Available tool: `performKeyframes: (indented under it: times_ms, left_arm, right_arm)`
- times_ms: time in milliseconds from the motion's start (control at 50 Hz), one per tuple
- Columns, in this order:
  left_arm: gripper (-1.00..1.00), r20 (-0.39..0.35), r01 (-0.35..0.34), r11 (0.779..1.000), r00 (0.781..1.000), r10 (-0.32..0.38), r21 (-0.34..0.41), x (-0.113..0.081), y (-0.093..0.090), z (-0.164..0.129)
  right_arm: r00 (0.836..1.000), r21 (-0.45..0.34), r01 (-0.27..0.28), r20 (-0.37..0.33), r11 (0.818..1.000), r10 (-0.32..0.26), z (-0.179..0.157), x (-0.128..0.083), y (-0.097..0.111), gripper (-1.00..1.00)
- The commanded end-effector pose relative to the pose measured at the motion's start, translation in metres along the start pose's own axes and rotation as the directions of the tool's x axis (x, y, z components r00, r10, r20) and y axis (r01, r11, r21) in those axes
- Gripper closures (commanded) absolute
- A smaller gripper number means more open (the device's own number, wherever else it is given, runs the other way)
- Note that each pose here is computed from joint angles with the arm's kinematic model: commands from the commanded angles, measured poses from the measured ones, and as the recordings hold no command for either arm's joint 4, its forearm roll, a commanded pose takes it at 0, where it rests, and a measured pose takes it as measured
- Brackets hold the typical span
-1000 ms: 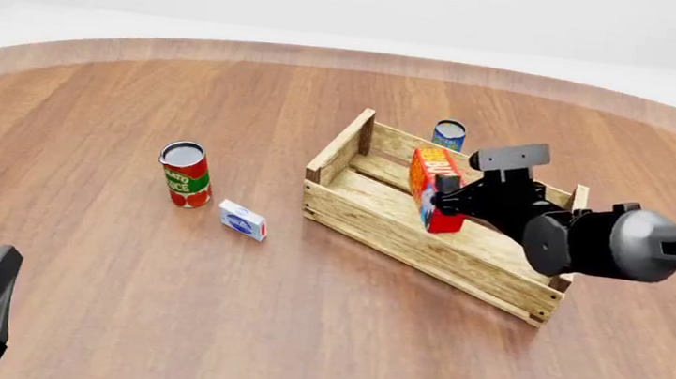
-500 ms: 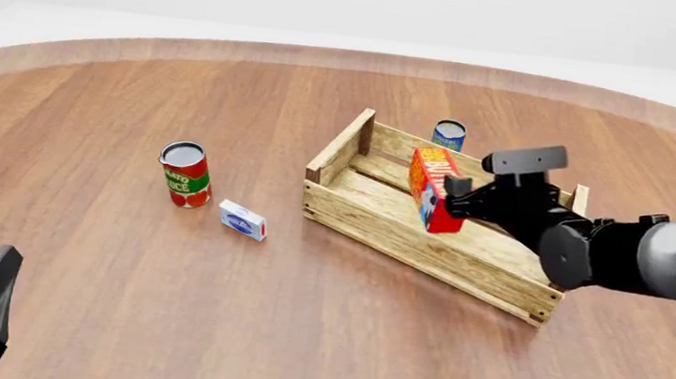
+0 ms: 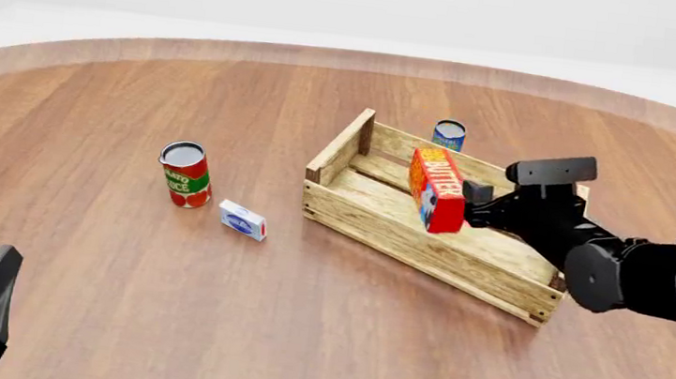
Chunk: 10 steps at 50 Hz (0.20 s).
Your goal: Pick up the butter and put it in the tray.
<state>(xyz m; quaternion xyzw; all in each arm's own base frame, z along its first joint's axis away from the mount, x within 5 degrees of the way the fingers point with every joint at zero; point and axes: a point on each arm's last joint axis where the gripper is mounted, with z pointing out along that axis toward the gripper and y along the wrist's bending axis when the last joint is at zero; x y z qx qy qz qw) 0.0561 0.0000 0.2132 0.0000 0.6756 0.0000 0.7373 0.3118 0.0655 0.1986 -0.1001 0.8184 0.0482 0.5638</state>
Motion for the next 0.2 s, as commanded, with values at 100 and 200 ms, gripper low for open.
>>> performKeyframes:
  times_ms: [100,200]
  left_arm:
    - [-1.0,0.0,0.0,1.0,1.0,0.0,0.0,0.0,0.0,0.0]
    - [-1.0,0.0,0.0,1.0,1.0,0.0,0.0,0.0,0.0,0.0]
  right_arm:
    - [1.0,0.02,-0.017,0.011,1.0,0.017,-0.0134,0.0046,-0.0063,-1.0]
    - [1.0,0.033,-0.024,0.017,0.999,0.023,-0.0179,0.0065,-0.0103,-1.0]
